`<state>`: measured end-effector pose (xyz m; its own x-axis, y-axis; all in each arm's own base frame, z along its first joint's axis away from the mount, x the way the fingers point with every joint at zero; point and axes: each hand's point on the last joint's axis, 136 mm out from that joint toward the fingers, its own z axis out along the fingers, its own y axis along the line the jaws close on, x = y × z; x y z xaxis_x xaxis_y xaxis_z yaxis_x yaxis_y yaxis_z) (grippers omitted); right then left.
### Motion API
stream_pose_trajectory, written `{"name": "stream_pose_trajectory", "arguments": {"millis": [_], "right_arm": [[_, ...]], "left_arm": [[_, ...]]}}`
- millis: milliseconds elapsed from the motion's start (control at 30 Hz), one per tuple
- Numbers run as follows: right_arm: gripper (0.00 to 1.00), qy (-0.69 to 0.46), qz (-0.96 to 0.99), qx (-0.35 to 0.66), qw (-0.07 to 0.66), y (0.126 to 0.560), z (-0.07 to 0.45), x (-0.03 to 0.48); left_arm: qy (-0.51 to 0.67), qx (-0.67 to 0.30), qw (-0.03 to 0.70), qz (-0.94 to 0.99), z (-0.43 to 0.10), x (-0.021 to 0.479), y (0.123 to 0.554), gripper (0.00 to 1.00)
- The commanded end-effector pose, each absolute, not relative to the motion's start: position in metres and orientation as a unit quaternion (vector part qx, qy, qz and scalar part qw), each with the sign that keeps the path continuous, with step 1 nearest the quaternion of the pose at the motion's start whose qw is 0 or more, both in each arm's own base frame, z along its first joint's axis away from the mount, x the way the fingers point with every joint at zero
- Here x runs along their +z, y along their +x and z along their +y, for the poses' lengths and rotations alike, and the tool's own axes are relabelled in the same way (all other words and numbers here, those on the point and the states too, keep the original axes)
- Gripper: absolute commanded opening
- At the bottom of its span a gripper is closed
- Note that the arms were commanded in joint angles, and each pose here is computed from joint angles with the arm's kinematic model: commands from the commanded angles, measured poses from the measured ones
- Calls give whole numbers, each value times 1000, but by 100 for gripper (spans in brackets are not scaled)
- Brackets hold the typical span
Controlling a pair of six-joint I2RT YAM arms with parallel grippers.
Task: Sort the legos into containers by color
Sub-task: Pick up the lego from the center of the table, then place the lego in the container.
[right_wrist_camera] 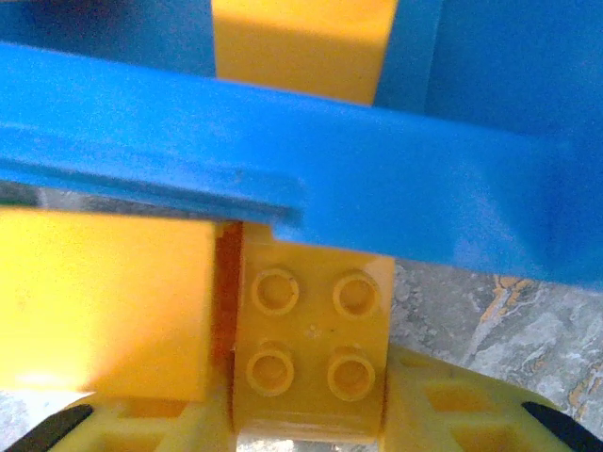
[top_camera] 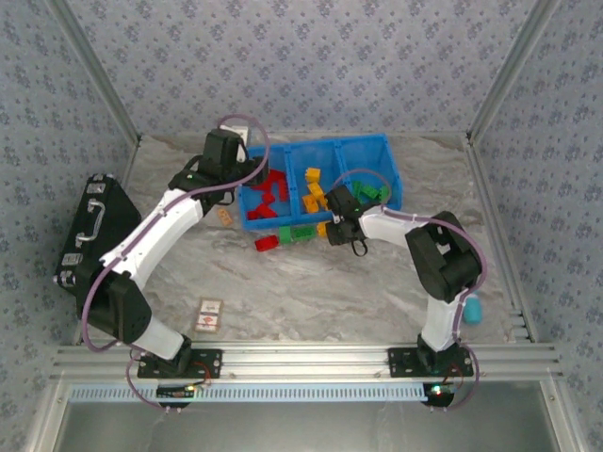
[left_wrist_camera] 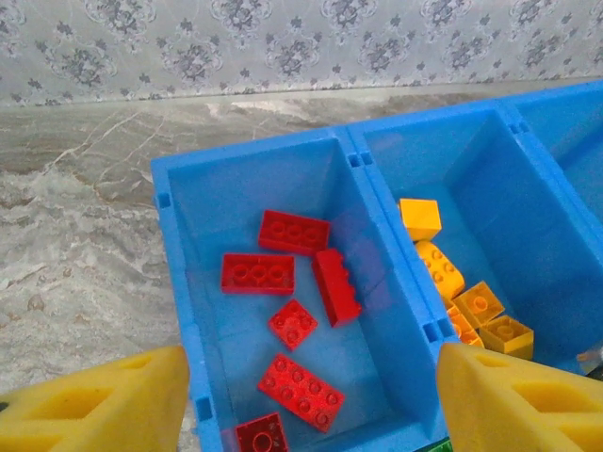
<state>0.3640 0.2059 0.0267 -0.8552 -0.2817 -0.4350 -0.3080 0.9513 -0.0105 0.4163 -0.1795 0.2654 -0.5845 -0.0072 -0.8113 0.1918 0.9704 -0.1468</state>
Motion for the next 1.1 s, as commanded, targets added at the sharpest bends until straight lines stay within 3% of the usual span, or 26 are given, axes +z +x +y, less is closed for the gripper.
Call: {"name": "stream_pose_trajectory", "arguments": {"millis": [0, 233, 400, 800, 1067], "right_arm": [[39, -154, 957, 48, 240, 361, 210, 53], [38, -169, 941, 60, 287, 363, 221, 110], [38, -165, 927, 76, 327, 392, 232, 141], [37, -155, 923, 84, 342, 470, 251, 135], [40, -156, 923, 99, 336, 485, 259, 129]], "left_arm": [[44, -102, 473, 874, -166, 281, 411, 70], [42, -103, 471, 875, -160, 277, 406, 70], [44, -98, 468, 877, -154, 273, 398, 70], [28, -87, 468, 879, -126, 274, 375, 71], [20, -91, 465, 880, -119, 270, 375, 71]]}}
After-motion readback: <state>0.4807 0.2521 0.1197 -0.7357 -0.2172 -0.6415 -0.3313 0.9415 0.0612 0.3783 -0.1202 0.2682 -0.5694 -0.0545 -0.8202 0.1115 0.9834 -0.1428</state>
